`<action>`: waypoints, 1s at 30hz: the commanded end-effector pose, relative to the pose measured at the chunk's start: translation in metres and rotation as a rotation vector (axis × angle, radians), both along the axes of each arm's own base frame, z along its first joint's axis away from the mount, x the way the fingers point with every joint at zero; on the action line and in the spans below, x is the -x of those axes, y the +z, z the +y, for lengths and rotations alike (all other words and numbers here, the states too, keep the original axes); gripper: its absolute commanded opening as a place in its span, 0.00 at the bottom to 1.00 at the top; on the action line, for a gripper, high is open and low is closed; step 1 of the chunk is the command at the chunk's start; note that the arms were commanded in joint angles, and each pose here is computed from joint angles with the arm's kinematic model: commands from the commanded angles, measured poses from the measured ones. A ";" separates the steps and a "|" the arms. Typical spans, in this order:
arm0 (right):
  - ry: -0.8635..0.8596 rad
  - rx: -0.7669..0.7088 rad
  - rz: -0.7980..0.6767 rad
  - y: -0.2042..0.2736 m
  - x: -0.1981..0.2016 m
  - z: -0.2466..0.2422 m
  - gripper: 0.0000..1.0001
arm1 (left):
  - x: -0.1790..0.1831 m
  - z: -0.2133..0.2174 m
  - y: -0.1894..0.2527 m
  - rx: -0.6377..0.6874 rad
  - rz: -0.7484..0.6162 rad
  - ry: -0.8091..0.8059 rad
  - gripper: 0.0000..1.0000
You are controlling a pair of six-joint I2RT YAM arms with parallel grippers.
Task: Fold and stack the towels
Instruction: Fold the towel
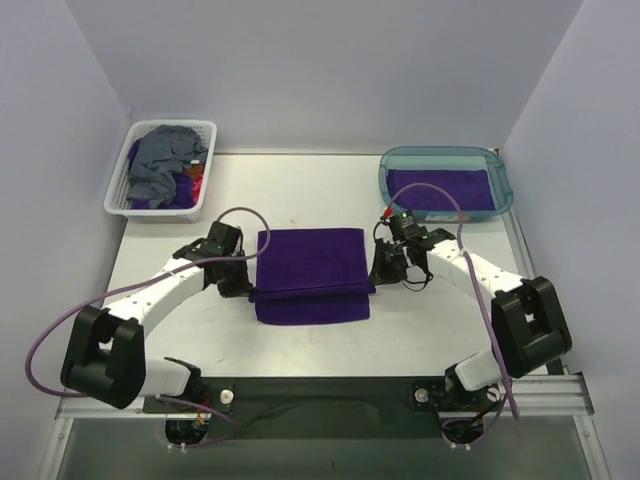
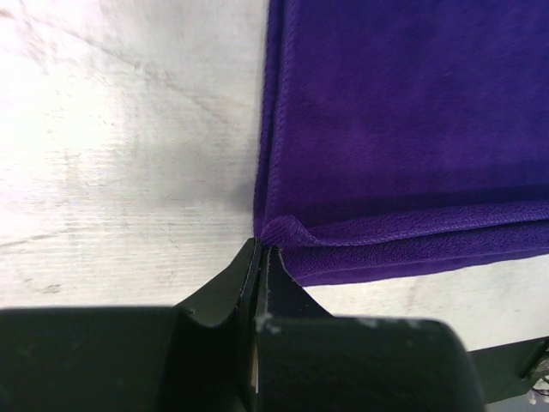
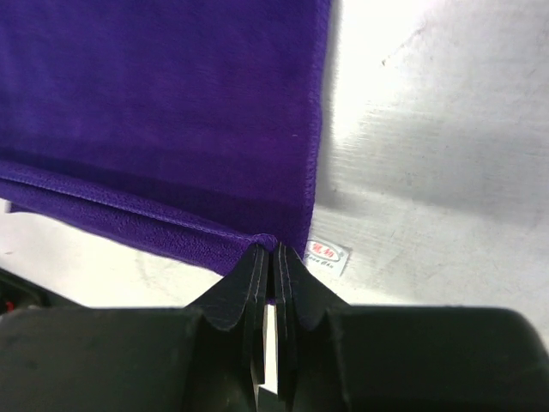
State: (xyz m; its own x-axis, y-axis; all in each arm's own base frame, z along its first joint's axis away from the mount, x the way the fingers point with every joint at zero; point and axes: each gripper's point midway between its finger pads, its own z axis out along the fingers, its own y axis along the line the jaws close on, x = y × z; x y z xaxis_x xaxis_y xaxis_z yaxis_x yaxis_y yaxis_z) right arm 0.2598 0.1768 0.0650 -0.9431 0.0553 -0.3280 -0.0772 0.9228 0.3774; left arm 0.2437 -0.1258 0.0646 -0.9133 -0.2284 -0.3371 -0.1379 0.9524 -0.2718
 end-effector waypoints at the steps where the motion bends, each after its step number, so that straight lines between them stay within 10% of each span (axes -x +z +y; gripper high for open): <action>1: -0.028 0.187 0.059 -0.037 0.009 -0.035 0.00 | 0.009 0.019 -0.028 -0.091 0.049 0.026 0.00; 6: 0.009 0.198 0.084 -0.046 0.017 -0.031 0.04 | 0.019 0.020 -0.035 -0.090 0.066 0.022 0.07; 14: 0.102 0.073 0.118 -0.029 0.053 -0.012 0.45 | 0.051 0.013 -0.007 0.019 0.021 0.013 0.63; 30: 0.152 0.046 -0.079 0.026 0.003 0.018 0.43 | -0.007 -0.015 0.047 0.047 -0.119 -0.016 0.69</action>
State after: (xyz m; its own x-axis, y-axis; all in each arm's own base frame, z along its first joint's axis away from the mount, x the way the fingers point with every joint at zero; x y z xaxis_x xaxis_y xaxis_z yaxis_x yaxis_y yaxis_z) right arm 0.2417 0.1909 0.0925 -0.9173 -0.0760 -0.3908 -0.2321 0.8996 0.3699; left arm 0.2177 -0.1299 0.0936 -0.9001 -0.2497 -0.3571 -0.1295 0.9358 -0.3279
